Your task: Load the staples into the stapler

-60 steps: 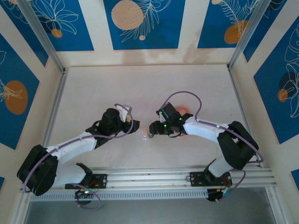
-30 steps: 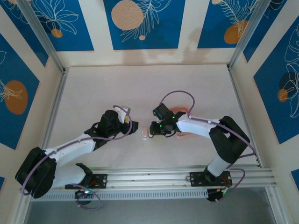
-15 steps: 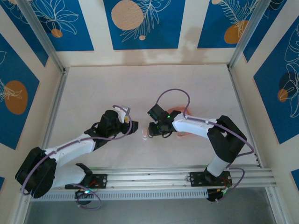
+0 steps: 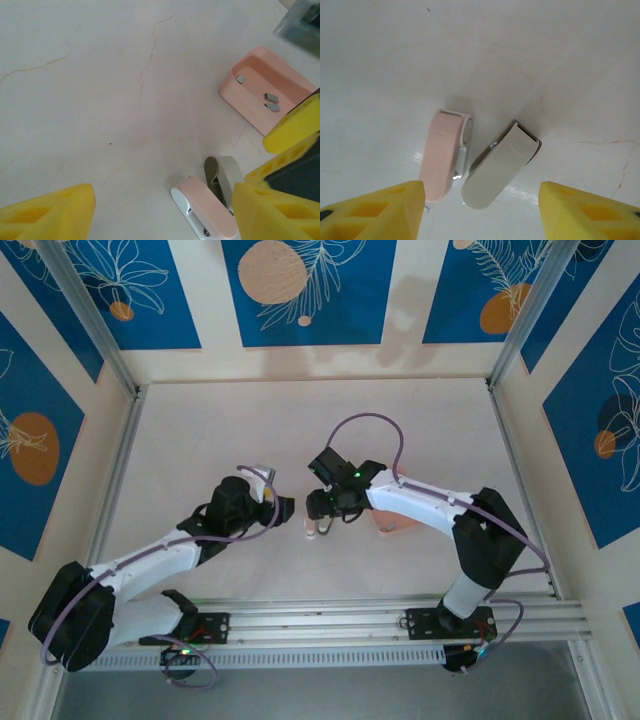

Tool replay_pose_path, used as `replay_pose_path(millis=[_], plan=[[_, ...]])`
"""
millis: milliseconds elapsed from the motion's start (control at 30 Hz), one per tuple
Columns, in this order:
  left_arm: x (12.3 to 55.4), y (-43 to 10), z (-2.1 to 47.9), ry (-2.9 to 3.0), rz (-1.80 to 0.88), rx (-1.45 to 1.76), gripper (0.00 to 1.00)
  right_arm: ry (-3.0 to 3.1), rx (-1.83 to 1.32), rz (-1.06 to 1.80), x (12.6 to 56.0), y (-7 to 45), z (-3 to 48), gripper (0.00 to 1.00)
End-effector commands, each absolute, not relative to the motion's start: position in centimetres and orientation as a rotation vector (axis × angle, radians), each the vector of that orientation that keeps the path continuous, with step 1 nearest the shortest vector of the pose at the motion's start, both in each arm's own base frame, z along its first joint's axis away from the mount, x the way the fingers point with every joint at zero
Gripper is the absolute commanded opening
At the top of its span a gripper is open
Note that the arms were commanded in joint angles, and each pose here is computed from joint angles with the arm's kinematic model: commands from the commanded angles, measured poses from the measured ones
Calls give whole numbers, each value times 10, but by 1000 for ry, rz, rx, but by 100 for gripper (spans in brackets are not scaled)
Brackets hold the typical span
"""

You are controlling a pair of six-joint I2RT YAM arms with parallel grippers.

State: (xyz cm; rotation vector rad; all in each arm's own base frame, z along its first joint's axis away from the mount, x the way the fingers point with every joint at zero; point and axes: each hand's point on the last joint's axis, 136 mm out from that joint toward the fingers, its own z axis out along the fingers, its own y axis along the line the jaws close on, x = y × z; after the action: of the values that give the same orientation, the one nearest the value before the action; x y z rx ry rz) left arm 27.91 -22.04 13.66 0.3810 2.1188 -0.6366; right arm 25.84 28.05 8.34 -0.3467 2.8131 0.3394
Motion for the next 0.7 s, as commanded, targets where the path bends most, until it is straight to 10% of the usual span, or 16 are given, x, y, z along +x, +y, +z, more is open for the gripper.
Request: replay_pose_path(millis=[0, 667], plan=[[276, -214, 133, 2127, -614, 357, 73, 2892, -349, 287, 249, 278, 63, 62], [272, -204, 135, 2117, -585, 333, 75, 2934, -381, 177, 247, 273, 32, 44]])
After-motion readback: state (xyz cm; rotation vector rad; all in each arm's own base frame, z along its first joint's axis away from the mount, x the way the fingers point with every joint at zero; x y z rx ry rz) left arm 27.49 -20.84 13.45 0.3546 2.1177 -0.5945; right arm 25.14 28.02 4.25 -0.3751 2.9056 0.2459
